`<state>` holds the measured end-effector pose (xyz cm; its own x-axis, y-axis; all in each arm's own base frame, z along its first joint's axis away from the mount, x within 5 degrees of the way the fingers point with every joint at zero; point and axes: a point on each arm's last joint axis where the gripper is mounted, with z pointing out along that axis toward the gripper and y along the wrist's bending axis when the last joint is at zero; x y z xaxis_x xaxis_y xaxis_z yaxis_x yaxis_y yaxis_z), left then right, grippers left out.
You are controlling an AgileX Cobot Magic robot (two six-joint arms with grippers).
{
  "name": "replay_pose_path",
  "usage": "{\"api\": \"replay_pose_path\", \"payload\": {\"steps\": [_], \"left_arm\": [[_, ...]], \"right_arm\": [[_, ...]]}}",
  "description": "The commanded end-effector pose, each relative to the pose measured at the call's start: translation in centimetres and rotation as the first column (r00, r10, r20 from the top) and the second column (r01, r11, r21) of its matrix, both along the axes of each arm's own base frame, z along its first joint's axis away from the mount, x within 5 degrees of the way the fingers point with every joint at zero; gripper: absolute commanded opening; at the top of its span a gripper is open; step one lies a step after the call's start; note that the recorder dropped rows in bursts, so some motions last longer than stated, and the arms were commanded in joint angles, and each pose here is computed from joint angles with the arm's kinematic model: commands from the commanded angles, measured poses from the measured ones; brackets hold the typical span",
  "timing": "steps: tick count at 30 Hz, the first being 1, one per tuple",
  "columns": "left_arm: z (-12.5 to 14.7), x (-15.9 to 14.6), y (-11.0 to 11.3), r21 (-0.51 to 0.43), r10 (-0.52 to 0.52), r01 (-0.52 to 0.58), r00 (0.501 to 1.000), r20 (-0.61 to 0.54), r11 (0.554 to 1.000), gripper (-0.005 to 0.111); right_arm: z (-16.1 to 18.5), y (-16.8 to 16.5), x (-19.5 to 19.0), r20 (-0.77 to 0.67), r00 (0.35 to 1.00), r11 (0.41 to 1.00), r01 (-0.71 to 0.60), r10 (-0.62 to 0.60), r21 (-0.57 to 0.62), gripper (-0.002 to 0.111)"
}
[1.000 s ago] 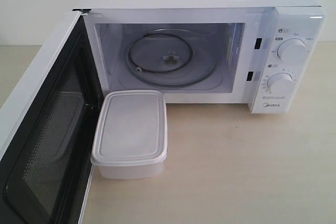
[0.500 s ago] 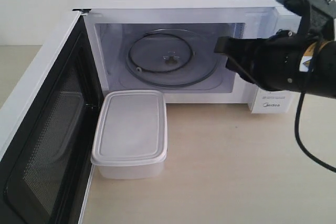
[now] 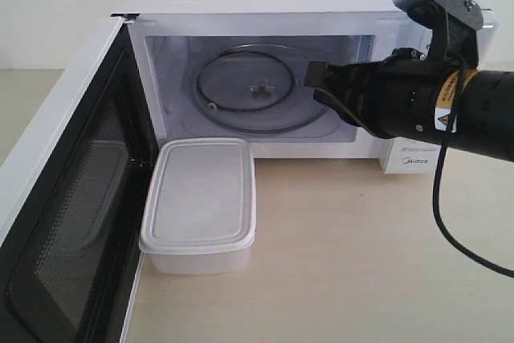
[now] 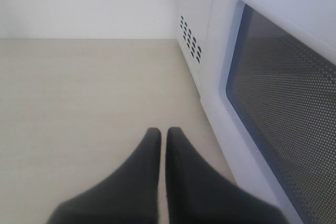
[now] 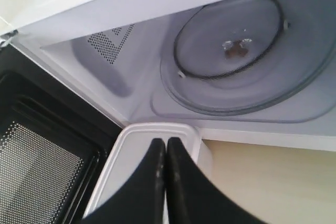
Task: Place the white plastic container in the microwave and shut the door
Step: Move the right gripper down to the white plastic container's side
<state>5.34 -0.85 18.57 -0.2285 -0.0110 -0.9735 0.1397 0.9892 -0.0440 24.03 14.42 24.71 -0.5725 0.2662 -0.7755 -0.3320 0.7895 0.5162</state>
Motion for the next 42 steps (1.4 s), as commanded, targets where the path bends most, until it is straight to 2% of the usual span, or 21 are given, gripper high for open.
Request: {"api": "replay_pose_path", "payload": {"steps": [1,4,7,9,12,14,15,18,21,23,28,32,33,37,39,41,42], "left_arm": [[-0.1,0.0,0.0,0.004,0.005,-0.005,1.000,0.000,1.000,0.004],[-0.1,0.0,0.0,0.004,0.005,-0.005,1.000,0.000,1.000,0.004],[-0.1,0.0,0.0,0.004,0.005,-0.005,1.000,0.000,1.000,0.004],[-0.1,0.0,0.0,0.004,0.005,-0.005,1.000,0.000,1.000,0.004],[-0.1,0.0,0.0,0.004,0.005,-0.005,1.000,0.000,1.000,0.004],[-0.1,0.0,0.0,0.004,0.005,-0.005,1.000,0.000,1.000,0.004],[-0.1,0.0,0.0,0.004,0.005,-0.005,1.000,0.000,1.000,0.004],[-0.1,0.0,0.0,0.004,0.005,-0.005,1.000,0.000,1.000,0.004],[-0.1,0.0,0.0,0.004,0.005,-0.005,1.000,0.000,1.000,0.004],[-0.1,0.0,0.0,0.004,0.005,-0.005,1.000,0.000,1.000,0.004],[-0.1,0.0,0.0,0.004,0.005,-0.005,1.000,0.000,1.000,0.004],[-0.1,0.0,0.0,0.004,0.005,-0.005,1.000,0.000,1.000,0.004],[-0.1,0.0,0.0,0.004,0.005,-0.005,1.000,0.000,1.000,0.004],[-0.1,0.0,0.0,0.004,0.005,-0.005,1.000,0.000,1.000,0.004],[-0.1,0.0,0.0,0.004,0.005,-0.005,1.000,0.000,1.000,0.004],[-0.1,0.0,0.0,0.004,0.005,-0.005,1.000,0.000,1.000,0.004],[-0.1,0.0,0.0,0.004,0.005,-0.005,1.000,0.000,1.000,0.004]], "right_arm": [[-0.2,-0.1,-0.1,0.006,1.000,0.999,-0.013,0.013,-0.040,0.000],[-0.2,-0.2,-0.3,0.032,0.999,0.992,-0.012,0.016,-0.125,0.000],[0.0,-0.5,0.0,0.035,0.998,0.943,-0.036,0.051,-0.330,0.000],[0.1,-0.7,0.0,-0.044,0.997,0.893,-0.081,0.068,-0.443,0.000],[0.5,-0.8,-0.4,-0.186,0.978,0.837,-0.182,0.098,-0.516,0.000],[1.0,-0.6,-0.9,-0.288,0.946,0.806,-0.284,0.148,-0.519,0.000],[1.2,-0.4,-1.2,-0.330,0.928,0.800,-0.329,0.174,-0.502,0.000],[2.1,1.0,-2.4,-0.412,0.852,0.811,-0.473,0.322,-0.344,0.000],[2.7,1.8,-2.5,-0.358,0.815,0.830,-0.535,0.456,-0.160,0.000],[2.9,1.7,-2.3,-0.310,0.822,0.850,-0.522,0.478,-0.071,0.000],[3.3,0.2,-1.2,-0.255,0.851,0.882,-0.472,0.459,0.011,0.000],[3.5,-0.6,-0.7,-0.218,0.846,0.872,-0.484,0.486,0.065,0.000],[3.3,-0.7,-0.3,-0.216,0.836,0.864,-0.491,0.504,0.114,0.000],[1.0,0.3,1.1,-0.206,0.781,0.799,-0.527,0.590,0.289,0.000],[-1.4,0.4,1.7,-0.186,0.794,0.788,-0.487,0.579,0.376,0.000],[-3.9,0.3,1.5,-0.167,0.793,0.778,-0.492,0.585,0.390,0.001],[-4.9,0.3,1.6,-0.185,0.791,0.785,-0.491,0.584,0.379,0.006]]}}
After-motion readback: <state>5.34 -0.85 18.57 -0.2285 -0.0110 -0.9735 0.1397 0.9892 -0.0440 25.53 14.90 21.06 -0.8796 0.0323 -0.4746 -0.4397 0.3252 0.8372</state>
